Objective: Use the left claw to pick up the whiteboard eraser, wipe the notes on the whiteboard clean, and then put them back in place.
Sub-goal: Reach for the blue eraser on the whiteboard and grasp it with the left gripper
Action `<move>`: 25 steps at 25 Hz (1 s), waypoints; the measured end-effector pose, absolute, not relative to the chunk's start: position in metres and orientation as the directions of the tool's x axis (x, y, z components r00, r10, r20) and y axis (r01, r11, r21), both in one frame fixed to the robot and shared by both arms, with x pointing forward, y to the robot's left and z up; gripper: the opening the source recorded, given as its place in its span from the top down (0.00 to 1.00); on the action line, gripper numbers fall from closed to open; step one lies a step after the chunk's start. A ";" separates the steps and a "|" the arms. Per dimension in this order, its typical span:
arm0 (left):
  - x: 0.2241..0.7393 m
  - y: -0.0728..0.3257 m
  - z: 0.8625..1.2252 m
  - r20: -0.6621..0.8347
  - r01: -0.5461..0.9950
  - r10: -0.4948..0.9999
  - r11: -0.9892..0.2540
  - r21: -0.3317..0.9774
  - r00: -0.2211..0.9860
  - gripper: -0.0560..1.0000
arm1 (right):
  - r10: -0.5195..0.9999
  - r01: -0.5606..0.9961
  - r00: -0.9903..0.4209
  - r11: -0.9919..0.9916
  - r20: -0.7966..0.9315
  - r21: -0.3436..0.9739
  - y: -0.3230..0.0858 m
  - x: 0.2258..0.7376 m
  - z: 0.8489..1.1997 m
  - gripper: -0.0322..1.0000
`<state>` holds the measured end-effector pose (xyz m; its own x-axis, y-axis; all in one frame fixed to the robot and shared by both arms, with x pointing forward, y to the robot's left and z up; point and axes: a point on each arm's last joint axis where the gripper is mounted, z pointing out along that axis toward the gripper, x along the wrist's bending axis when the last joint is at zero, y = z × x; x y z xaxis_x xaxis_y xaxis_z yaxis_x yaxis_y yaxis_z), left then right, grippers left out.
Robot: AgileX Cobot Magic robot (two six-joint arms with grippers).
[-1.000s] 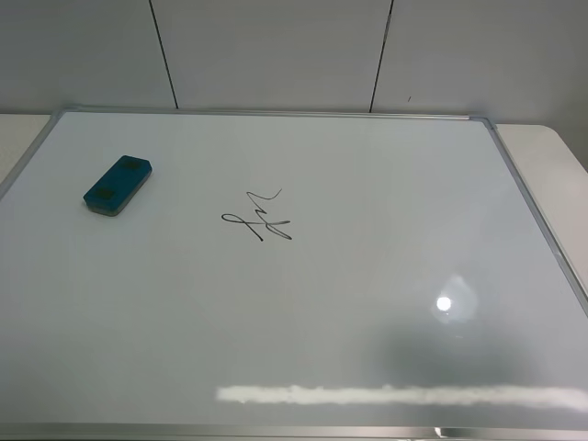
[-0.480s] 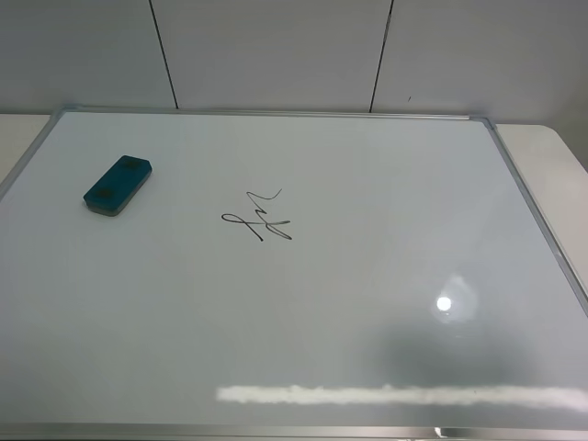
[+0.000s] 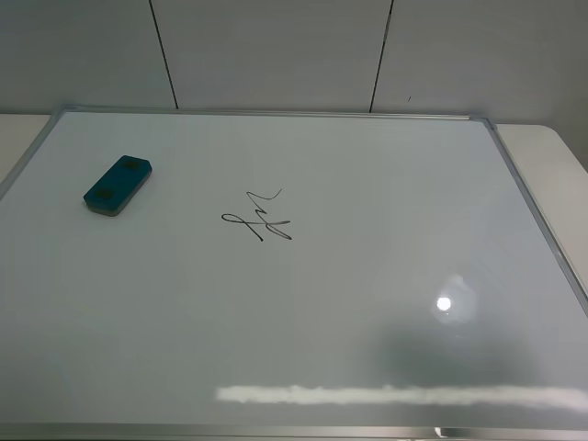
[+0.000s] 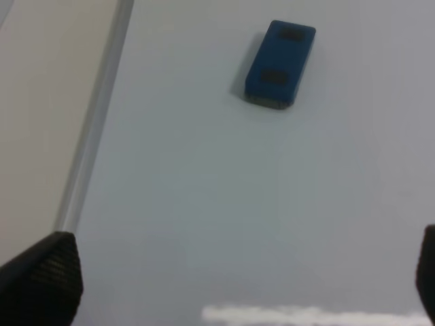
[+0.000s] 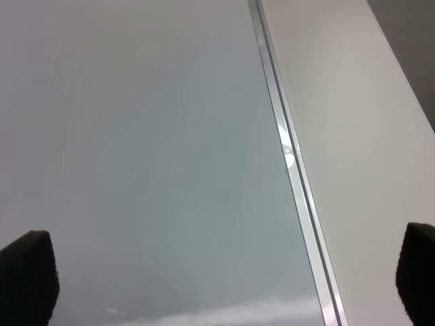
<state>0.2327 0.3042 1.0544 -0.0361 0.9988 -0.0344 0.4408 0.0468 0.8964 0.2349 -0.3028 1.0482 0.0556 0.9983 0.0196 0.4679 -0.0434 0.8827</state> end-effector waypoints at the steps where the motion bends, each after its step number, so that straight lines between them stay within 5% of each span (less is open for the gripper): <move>1: 0.233 0.304 1.054 -0.034 0.441 0.999 0.047 0.896 -0.036 0.01 | 0.998 0.468 0.056 -0.043 0.020 0.883 -0.303 0.235 1.048 0.01; 25: 0.233 0.303 1.054 -0.027 0.442 1.000 0.031 0.897 -0.017 0.01 | 0.998 0.468 0.056 -0.043 0.020 0.883 -0.303 0.235 1.048 0.01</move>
<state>0.2327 0.3029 1.0544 -0.0167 0.9995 -0.0266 0.4419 0.0312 0.8965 0.2349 -0.3028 1.0482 0.0556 0.9983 0.0196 0.4679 -0.0434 0.8827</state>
